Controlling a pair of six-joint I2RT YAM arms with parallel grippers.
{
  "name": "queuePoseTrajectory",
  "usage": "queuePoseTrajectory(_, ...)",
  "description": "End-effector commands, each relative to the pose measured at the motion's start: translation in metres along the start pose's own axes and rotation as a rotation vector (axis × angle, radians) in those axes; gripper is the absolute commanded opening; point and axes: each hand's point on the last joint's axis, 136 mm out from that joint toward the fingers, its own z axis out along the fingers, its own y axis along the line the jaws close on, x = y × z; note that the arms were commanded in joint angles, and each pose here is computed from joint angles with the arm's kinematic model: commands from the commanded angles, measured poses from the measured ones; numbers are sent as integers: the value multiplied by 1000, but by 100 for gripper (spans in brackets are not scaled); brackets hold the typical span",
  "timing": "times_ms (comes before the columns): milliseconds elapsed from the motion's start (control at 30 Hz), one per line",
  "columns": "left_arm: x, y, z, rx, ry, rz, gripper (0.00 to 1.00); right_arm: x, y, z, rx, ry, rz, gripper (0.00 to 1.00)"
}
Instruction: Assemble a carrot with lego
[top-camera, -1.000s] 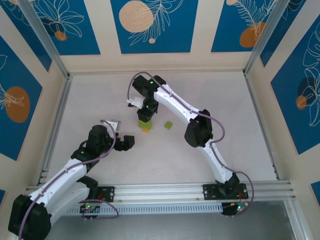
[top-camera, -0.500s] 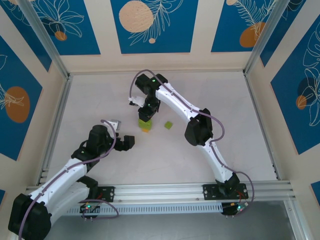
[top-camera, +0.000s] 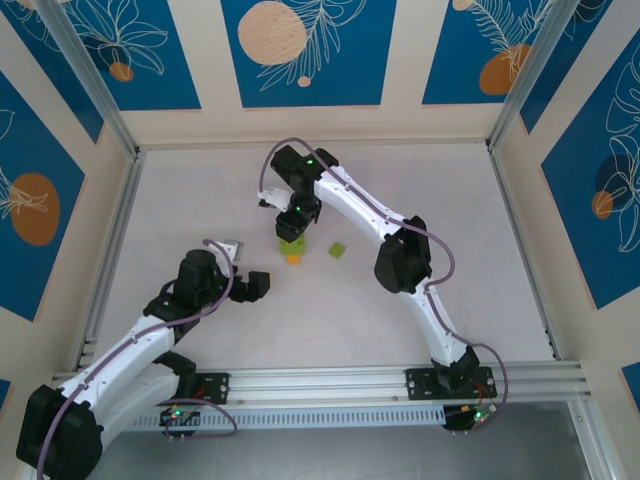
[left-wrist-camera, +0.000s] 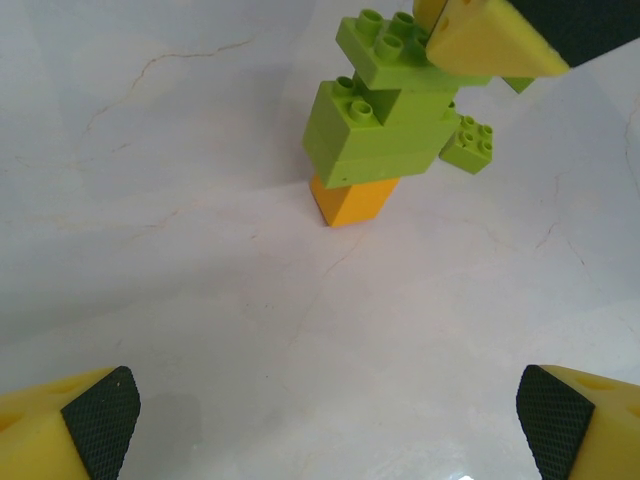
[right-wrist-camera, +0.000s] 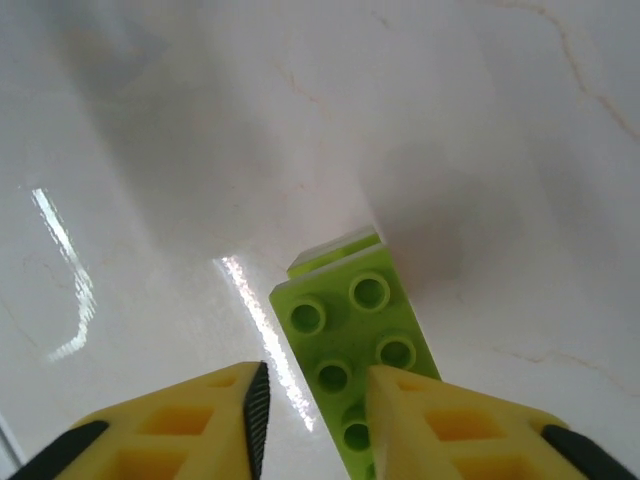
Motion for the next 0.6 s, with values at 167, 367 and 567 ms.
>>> queuePoseTrajectory(167, -21, -10, -3, 17, -54, 37, 99, -30, 12, -66, 89, -240, -61, 41)
queuePoseTrajectory(367, -21, -9, -3, 15, -55, 39, 99, -19, 8, -78, 158, -275, -39, 41)
queuePoseTrajectory(567, -30, -3, 1, -30, -74, 84, 99, 27, -24, -61, 244, -199, 181, 49)
